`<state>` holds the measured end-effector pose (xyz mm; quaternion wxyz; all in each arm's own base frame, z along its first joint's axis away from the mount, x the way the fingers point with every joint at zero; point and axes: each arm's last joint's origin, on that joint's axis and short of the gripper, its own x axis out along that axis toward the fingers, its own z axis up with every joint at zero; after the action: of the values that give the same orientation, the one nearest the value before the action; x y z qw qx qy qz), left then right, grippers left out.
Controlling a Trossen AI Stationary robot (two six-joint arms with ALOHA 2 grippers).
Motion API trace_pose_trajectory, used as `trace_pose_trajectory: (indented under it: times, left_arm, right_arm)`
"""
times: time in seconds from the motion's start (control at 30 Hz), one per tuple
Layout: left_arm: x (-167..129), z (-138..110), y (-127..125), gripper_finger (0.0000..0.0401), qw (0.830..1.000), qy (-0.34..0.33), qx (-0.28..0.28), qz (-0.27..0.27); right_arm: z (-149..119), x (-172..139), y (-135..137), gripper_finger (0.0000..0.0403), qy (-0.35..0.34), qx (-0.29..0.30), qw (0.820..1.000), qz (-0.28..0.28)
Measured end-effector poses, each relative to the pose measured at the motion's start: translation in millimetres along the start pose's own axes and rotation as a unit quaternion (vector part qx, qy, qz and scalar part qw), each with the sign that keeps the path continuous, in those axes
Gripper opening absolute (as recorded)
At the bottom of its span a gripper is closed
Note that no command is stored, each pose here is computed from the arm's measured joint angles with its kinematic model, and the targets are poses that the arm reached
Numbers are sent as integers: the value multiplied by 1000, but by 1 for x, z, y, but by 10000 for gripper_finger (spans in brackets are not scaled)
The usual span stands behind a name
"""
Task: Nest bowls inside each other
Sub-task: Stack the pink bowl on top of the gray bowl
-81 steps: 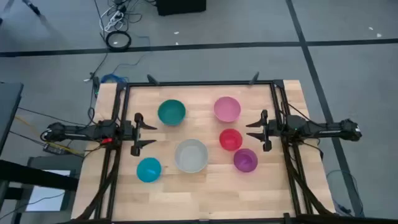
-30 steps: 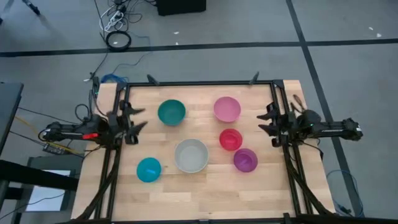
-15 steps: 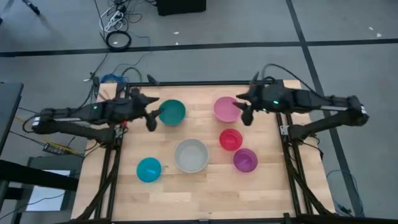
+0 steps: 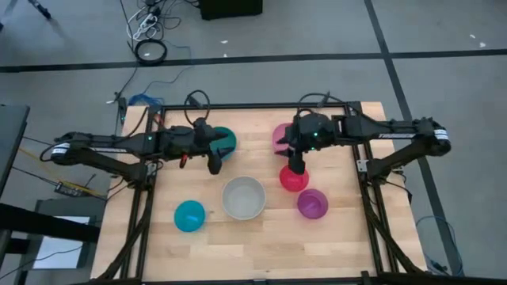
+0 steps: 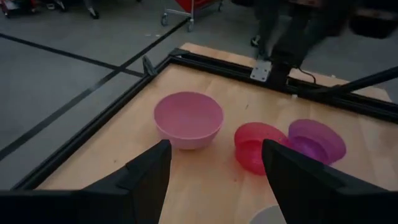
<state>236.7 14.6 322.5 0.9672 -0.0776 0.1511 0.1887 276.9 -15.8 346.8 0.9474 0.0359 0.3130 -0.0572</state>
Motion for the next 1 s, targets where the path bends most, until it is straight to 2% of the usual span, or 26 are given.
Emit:
trace_pose_trajectory:
  times: [0.13,0.37,0.77,1.0]
  left_arm:
    - [3,3,-1,259,1000,-16,-22,1]
    - [3,4,-1,259,1000,-22,-21,7]
    - [3,3,0,259,1000,-17,-18,11]
    - [3,3,0,259,1000,-19,-18,10]
  right_arm:
    - [1,11,5,155,1,-4,999,45]
    - [13,26,8,155,-56,-6,997,58]
    - [19,24,3,155,-87,-7,995,45]
    - [19,24,0,155,-91,-16,996,1]
